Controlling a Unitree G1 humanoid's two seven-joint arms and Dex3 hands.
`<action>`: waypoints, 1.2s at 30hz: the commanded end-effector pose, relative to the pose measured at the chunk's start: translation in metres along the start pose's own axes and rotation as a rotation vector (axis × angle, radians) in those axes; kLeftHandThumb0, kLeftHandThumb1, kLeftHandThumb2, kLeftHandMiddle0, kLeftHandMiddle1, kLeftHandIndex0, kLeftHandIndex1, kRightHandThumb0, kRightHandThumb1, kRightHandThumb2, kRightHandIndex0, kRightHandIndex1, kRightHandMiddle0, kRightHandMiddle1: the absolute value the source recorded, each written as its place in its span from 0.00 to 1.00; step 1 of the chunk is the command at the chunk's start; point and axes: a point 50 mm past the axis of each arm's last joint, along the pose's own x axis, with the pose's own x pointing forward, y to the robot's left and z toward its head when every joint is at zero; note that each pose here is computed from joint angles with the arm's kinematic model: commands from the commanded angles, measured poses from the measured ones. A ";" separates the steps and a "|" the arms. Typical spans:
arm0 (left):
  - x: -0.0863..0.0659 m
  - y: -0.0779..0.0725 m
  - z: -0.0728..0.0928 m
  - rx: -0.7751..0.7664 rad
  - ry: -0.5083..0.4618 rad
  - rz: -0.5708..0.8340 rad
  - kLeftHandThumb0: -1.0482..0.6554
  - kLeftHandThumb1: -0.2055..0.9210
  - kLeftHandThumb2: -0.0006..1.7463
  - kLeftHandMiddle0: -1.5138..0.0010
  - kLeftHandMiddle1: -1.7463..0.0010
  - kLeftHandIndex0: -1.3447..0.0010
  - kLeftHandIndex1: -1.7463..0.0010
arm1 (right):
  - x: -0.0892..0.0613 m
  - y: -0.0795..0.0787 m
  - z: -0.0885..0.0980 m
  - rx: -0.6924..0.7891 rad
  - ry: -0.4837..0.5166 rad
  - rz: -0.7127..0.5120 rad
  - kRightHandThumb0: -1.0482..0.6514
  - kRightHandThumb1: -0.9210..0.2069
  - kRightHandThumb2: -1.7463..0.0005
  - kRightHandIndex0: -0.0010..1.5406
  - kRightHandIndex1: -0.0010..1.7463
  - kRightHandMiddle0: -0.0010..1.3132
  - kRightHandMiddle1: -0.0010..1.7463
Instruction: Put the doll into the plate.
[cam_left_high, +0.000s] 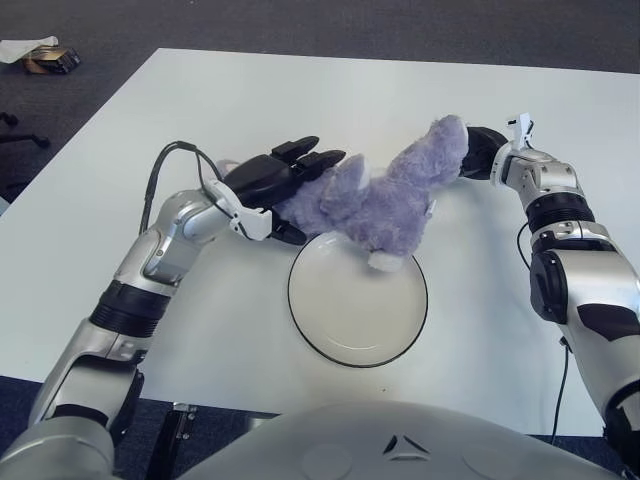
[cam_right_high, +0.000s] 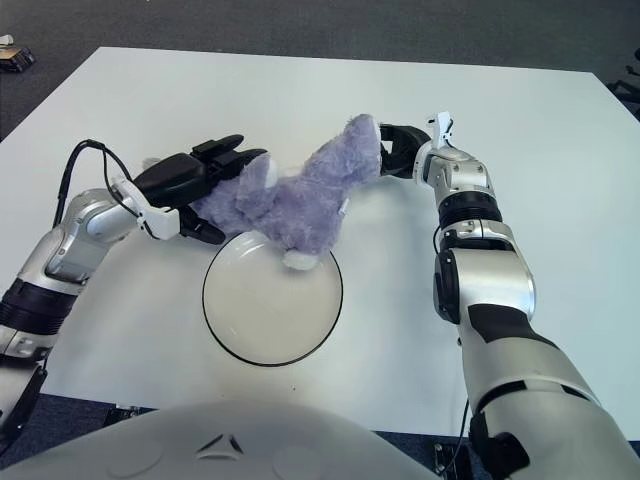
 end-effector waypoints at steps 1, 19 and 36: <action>0.007 -0.005 0.001 0.047 -0.005 -0.015 0.17 0.60 0.42 0.97 0.98 1.00 0.76 | 0.001 -0.001 -0.025 0.032 0.088 -0.011 0.61 0.80 0.07 0.56 1.00 0.52 0.90; 0.032 -0.015 -0.002 -0.045 -0.003 -0.097 0.17 0.55 0.47 1.00 0.67 1.00 0.58 | -0.001 -0.003 -0.026 0.043 0.078 -0.025 0.61 0.83 0.06 0.57 1.00 0.54 0.90; 0.033 -0.017 -0.009 -0.175 0.038 0.079 0.61 0.44 0.73 0.61 0.02 0.78 0.04 | -0.002 -0.004 -0.030 0.004 0.084 -0.022 0.61 0.84 0.05 0.57 1.00 0.54 0.91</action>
